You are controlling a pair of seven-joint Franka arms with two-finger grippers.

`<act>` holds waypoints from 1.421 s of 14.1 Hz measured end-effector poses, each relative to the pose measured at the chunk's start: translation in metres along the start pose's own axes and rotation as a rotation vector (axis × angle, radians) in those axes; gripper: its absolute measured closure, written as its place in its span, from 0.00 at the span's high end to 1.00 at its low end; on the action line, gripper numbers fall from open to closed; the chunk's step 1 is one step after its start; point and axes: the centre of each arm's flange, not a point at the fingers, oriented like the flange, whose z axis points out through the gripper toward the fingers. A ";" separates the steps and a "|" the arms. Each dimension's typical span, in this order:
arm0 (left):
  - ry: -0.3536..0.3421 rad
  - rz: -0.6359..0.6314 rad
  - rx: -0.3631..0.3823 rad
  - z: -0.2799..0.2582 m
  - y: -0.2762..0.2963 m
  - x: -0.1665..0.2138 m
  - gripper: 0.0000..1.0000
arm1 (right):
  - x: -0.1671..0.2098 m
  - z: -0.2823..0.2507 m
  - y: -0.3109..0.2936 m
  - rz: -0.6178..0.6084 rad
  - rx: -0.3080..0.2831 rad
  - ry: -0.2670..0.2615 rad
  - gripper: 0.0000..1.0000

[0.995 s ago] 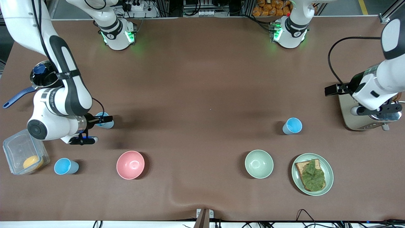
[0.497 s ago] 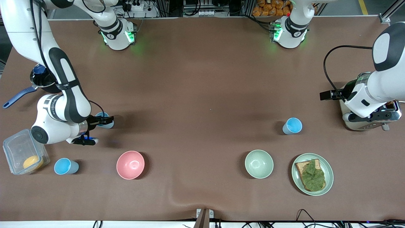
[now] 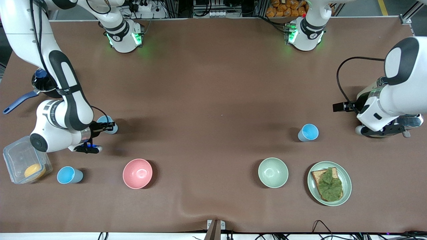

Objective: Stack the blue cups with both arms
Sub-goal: 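Move the right gripper down to a light-blue paper cup, then grasp the blue cup with the right gripper while the left gripper grasps another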

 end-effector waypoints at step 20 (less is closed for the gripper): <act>0.002 0.009 -0.014 0.208 0.014 0.054 1.00 | -0.044 -0.037 -0.216 0.063 0.082 -0.073 0.04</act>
